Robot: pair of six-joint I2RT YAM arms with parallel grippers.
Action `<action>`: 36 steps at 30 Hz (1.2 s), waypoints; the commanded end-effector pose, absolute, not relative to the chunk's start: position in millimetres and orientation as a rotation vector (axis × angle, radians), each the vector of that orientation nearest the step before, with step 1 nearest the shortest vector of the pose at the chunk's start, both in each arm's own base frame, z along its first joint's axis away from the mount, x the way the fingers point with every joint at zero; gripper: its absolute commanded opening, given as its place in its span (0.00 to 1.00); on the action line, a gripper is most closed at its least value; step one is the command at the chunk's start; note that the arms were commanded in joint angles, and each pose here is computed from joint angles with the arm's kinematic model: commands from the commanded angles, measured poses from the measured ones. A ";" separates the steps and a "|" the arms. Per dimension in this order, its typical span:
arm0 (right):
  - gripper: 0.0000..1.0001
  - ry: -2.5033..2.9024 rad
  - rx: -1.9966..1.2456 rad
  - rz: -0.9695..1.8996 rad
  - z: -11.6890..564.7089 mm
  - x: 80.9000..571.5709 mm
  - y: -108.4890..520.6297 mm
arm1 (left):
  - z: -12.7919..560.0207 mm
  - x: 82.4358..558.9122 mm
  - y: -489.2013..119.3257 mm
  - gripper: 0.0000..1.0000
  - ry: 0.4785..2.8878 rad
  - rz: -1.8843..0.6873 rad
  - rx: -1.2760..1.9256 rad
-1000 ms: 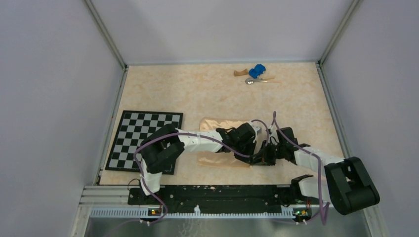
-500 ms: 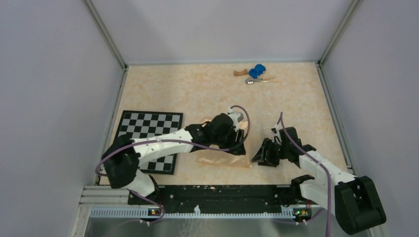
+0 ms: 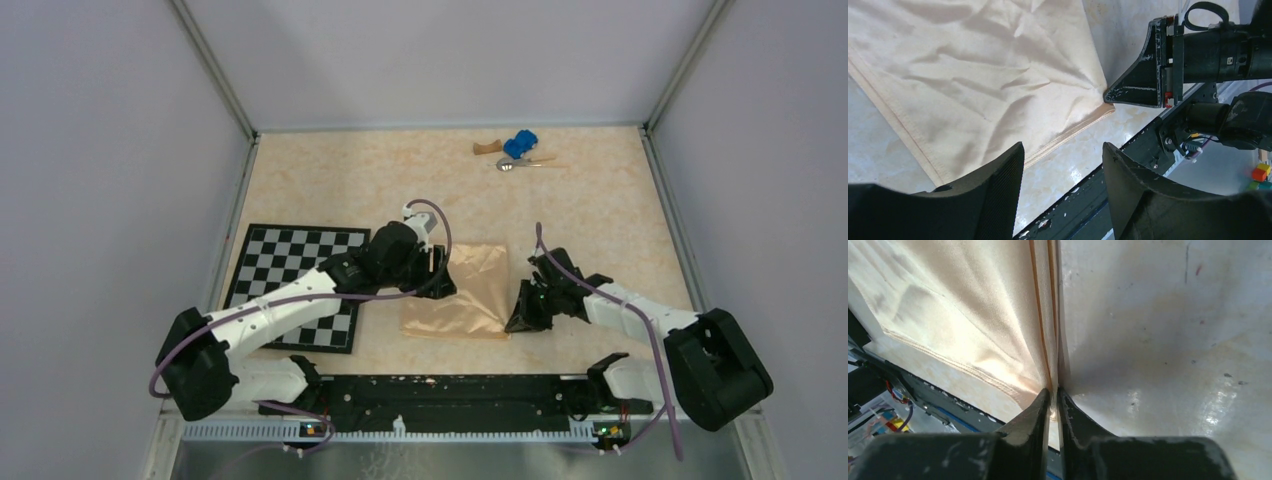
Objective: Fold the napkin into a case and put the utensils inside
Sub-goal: Smooth out the lower triangle-folded napkin at the center of the board.
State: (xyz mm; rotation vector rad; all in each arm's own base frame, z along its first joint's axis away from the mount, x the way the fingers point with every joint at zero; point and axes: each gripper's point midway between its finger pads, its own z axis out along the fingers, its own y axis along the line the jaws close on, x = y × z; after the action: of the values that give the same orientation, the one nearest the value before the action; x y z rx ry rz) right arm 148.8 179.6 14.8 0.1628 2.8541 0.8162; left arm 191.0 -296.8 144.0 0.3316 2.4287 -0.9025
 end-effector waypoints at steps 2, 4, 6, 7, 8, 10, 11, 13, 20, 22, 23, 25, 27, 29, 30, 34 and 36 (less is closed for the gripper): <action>0.00 2.916 0.351 0.377 -16.2 143.1 128.8 | 156.3 203.0 -287.3 0.64 2.361 -0.902 0.312; 0.00 2.902 0.402 0.362 -18.2 144.1 126.3 | 155.2 208.3 -285.8 0.65 2.355 -0.920 0.297; 0.00 2.888 0.448 0.312 -19.9 145.6 118.6 | 151.9 214.8 -285.1 0.65 2.359 -0.946 0.283; 0.00 2.882 0.462 0.296 -20.2 146.1 115.4 | 151.0 218.4 -285.9 0.65 2.359 -0.961 0.281; 0.00 2.878 0.455 0.311 -19.1 147.0 116.7 | 150.0 224.7 -286.5 0.65 2.350 -0.967 0.275; 0.00 2.878 0.397 0.384 -14.6 149.2 125.6 | 141.7 236.9 -285.8 0.65 2.368 -0.964 0.259; 0.01 2.882 0.368 0.429 -11.0 149.5 131.2 | 138.4 243.2 -286.6 0.65 2.374 -0.965 0.257; 0.16 2.878 0.329 0.497 -2.9 149.1 139.0 | 133.4 258.1 -287.9 0.64 2.375 -0.956 0.248; 0.43 2.875 0.255 0.632 11.0 133.5 152.2 | 116.9 304.1 -287.5 0.63 2.399 -0.904 0.229; 0.43 2.884 0.257 0.619 6.0 132.2 150.8 | 110.6 312.8 -285.1 0.62 2.409 -0.891 0.218; 0.43 2.899 0.250 0.626 3.7 130.4 151.8 | 108.9 316.2 -284.6 0.62 2.411 -0.891 0.214; 0.43 2.921 0.236 0.652 0.1 127.4 155.6 | 104.6 319.3 -283.4 0.61 2.418 -0.896 0.207; 0.43 2.927 0.228 0.657 -1.9 126.0 156.7 | 101.0 322.2 -281.1 0.61 2.422 -0.892 0.200; 0.42 2.933 0.219 0.659 -2.0 124.5 156.9 | 97.8 325.1 -277.6 0.61 2.426 -0.882 0.192; 0.42 2.937 0.216 0.660 -1.4 123.8 156.9 | 95.2 326.1 -275.8 0.61 2.432 -0.879 0.186; 0.35 2.952 0.223 0.634 -4.4 120.1 153.0 | 87.6 335.8 -270.9 0.61 2.438 -0.864 0.171; 0.30 2.963 0.232 0.622 -7.0 118.4 151.5 | 82.5 340.3 -269.9 0.60 2.446 -0.859 0.167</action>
State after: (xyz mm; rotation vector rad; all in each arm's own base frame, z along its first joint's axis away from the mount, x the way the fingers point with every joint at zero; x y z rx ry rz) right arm 141.8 172.4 17.7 0.2298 2.8531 0.7763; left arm 317.2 -263.8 73.8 0.1377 2.5159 -0.8367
